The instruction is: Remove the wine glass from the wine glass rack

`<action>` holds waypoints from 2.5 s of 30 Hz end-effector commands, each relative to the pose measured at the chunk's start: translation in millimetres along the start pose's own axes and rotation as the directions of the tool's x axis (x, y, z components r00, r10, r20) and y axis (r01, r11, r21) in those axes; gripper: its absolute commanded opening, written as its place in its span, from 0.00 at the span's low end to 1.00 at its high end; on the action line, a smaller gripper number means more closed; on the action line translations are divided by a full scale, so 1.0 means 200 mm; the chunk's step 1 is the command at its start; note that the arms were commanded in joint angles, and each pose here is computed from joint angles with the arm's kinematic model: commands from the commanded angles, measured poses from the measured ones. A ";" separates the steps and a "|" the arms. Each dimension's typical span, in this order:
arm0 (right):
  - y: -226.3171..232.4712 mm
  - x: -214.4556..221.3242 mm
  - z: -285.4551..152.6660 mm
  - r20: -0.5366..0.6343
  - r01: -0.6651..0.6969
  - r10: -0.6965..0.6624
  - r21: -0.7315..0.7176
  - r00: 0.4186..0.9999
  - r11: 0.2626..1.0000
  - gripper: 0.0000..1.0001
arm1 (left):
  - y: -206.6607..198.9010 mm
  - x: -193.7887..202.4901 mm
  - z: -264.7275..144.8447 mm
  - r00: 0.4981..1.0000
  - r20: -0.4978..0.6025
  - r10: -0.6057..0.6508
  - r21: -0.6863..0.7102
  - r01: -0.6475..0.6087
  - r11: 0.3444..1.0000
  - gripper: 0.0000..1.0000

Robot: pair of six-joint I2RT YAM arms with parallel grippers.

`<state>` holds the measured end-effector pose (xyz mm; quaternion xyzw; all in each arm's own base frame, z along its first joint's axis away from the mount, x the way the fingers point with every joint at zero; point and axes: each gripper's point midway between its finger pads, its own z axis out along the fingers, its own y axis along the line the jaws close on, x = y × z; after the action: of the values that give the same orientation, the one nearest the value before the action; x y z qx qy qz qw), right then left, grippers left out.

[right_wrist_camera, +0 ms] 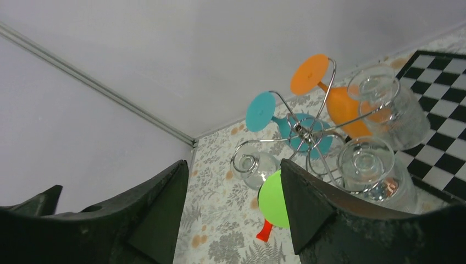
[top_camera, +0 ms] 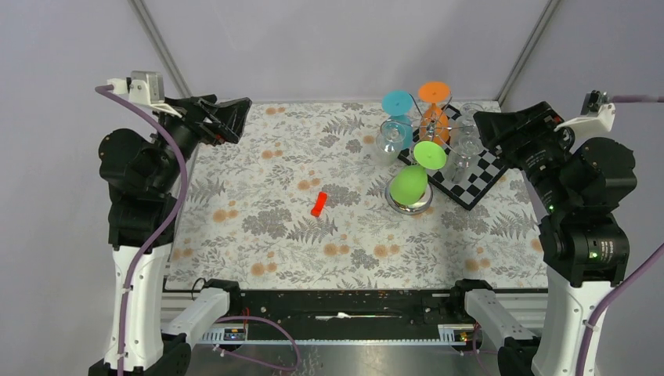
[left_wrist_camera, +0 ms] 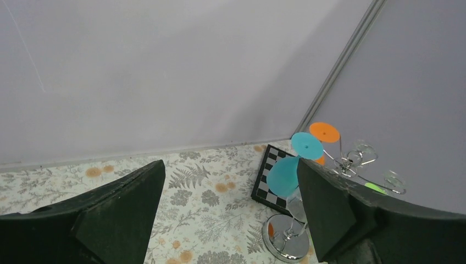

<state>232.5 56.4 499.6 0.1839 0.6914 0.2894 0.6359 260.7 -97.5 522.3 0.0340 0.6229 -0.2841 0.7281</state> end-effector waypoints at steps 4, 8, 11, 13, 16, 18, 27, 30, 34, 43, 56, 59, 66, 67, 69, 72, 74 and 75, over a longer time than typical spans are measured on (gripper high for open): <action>-0.08 0.18 0.02 -0.088 -0.206 0.211 0.064 0.973 0.976 0.60 | 0.04 -0.04 -0.02 0.997 0.080 0.014 -0.044 -0.010 0.999 0.99; -0.17 0.27 -0.01 -0.082 -0.291 0.302 0.127 0.950 0.948 0.55 | 0.11 0.03 -0.02 0.998 0.061 0.004 -0.099 0.002 0.995 0.99; -0.23 0.31 -0.03 -0.069 -0.328 0.343 0.172 0.937 0.929 0.49 | 0.12 0.08 -0.01 0.999 0.039 -0.013 -0.090 0.016 0.996 0.99; -0.23 0.32 -0.04 -0.066 -0.328 0.342 0.164 0.938 0.930 0.45 | 0.11 0.11 0.01 0.999 0.032 -0.029 -0.068 0.031 0.997 0.99; -0.26 0.33 -0.07 -0.045 -0.335 0.349 0.191 0.936 0.922 0.44 | 0.11 0.15 0.03 0.998 0.017 -0.062 -0.051 0.063 0.997 0.99; -0.31 0.35 -0.10 -0.030 -0.355 0.372 0.232 0.928 0.906 0.44 | 0.12 0.17 0.05 0.997 0.013 -0.078 -0.053 0.079 0.995 0.99; -0.34 0.55 0.01 -0.138 -0.476 0.526 0.282 0.839 0.833 0.63 | 0.19 0.18 0.06 0.993 0.022 -0.114 -0.130 0.116 0.985 0.99; -0.37 0.60 0.05 -0.154 -0.485 0.541 0.294 0.827 0.824 0.64 | 0.24 0.19 0.05 0.993 0.030 -0.118 -0.182 0.122 0.976 0.99; -0.37 0.65 0.11 -0.163 -0.548 0.597 0.265 0.785 0.793 0.64 | 0.34 0.19 0.03 0.991 0.045 -0.128 -0.300 0.136 0.944 0.99; -0.34 0.65 0.21 -0.151 -0.646 0.668 0.175 0.728 0.743 0.61 | 0.32 0.16 0.02 0.993 0.053 -0.110 -0.284 0.120 0.951 0.99; -0.36 0.69 0.22 -0.164 -0.669 0.693 0.178 0.703 0.721 0.51 | 0.41 0.17 0.00 0.993 0.059 -0.102 -0.382 0.117 0.917 0.99; -0.37 0.70 0.22 -0.163 -0.675 0.697 0.177 0.698 0.717 0.48 | 0.42 0.18 0.01 0.993 0.056 -0.107 -0.387 0.120 0.914 0.99; -0.34 0.71 0.24 -0.181 -0.728 0.744 0.156 0.643 0.667 0.41 | 0.43 0.20 0.02 0.991 0.052 -0.121 -0.393 0.132 0.910 0.99; -0.34 0.72 0.24 -0.183 -0.730 0.746 0.159 0.640 0.665 0.38 | 0.44 0.20 0.02 0.991 0.052 -0.122 -0.394 0.132 0.910 0.99; -0.35 0.72 0.24 -0.182 -0.731 0.749 0.165 0.638 0.662 0.33 | 0.44 0.20 0.02 0.991 0.053 -0.124 -0.396 0.135 0.908 0.99; -0.35 0.71 0.22 -0.171 -0.732 0.750 0.168 0.639 0.661 0.22 | 0.44 0.20 0.02 0.990 0.054 -0.127 -0.397 0.138 0.907 0.99; -0.35 0.71 0.22 -0.167 -0.732 0.751 0.169 0.639 0.660 0.18 | 0.44 0.20 0.02 0.990 0.054 -0.127 -0.400 0.138 0.906 0.99; -0.35 0.71 0.22 -0.167 -0.730 0.750 0.170 0.641 0.662 0.16 | 0.44 0.20 0.02 0.990 0.054 -0.127 -0.400 0.138 0.906 0.99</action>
<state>268.9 95.6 331.0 0.4567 0.6417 0.4973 0.3638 309.9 -45.1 436.7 -0.1547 0.6834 -0.1976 0.6856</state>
